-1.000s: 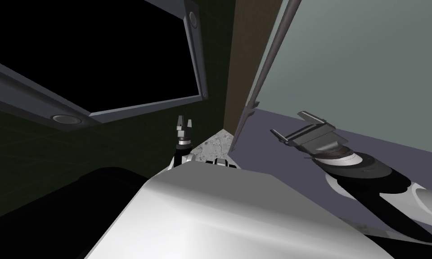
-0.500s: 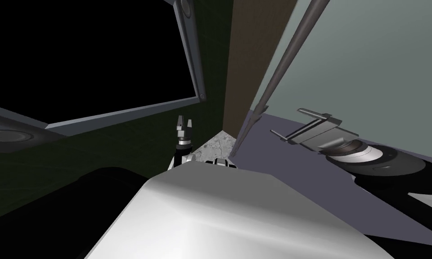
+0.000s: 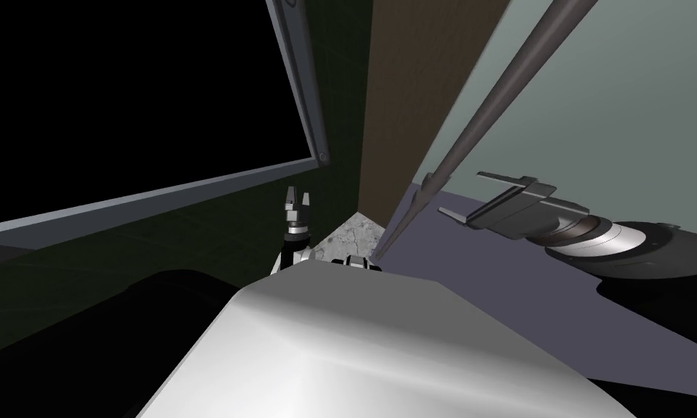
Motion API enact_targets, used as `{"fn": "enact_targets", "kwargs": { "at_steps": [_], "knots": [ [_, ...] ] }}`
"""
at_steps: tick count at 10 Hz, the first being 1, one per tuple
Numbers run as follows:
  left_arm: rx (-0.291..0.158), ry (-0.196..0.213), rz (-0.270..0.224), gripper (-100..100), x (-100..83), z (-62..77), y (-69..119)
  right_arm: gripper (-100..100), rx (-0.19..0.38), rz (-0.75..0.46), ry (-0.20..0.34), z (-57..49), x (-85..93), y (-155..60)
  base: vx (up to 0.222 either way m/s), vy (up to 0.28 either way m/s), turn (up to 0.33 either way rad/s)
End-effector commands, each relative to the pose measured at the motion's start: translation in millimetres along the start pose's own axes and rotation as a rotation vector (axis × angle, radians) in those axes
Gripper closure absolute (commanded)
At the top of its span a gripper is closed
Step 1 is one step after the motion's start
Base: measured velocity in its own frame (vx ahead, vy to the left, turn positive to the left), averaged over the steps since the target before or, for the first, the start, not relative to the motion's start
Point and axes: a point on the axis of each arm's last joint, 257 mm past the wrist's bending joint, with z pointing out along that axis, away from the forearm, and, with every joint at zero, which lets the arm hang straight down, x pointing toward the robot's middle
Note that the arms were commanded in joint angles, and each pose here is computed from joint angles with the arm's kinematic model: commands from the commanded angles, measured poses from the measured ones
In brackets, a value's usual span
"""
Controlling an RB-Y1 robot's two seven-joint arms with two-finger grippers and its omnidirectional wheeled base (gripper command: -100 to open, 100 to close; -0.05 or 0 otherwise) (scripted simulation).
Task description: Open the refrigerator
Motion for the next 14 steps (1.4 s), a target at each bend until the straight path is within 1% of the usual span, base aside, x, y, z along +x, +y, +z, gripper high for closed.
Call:
{"fn": "enact_targets", "kwargs": {
  "at_steps": [1,2,3,4,5,6,10,14],
  "knots": [
    [0.000,0.000,0.000,0,0.0,0.0,0.0,-100,-0.057,-0.133,0.007,2.1,0.1,-2,0.038,0.045,-0.133],
    [0.000,0.000,0.000,0,0.0,0.0,0.0,-100,-0.044,-0.104,0.006,1.7,0.3,-2,0.010,0.020,-0.035],
    [0.000,0.000,0.000,0,0.0,0.0,0.0,-100,-0.048,-0.111,0.007,2.4,0.5,-7,0.057,0.078,-0.050],
    [0.000,0.000,0.000,0,0.0,0.0,0.0,-100,-0.048,-0.112,0.006,2.7,0.5,-5,0.031,0.050,-0.029],
    [0.000,0.000,0.000,0,0.0,0.0,0.0,100,-0.047,-0.111,0.007,2.8,0.7,-5,0.003,0.008,0.005],
    [0.000,0.000,0.000,0,0.0,0.0,0.0,100,-0.051,-0.109,-0.045,7.1,-15.6,-4,-0.141,-0.019,0.179],
    [0.000,0.000,0.000,0,0.1,0.2,0.0,100,-0.059,-0.106,-0.150,13.4,-48.5,-1,-0.290,-0.067,0.146],
    [0.000,0.000,0.000,0,0.1,0.1,0.0,100,-0.066,-0.105,-0.256,16.3,-81.6,1,-0.250,-0.022,0.127]
  ]
}}
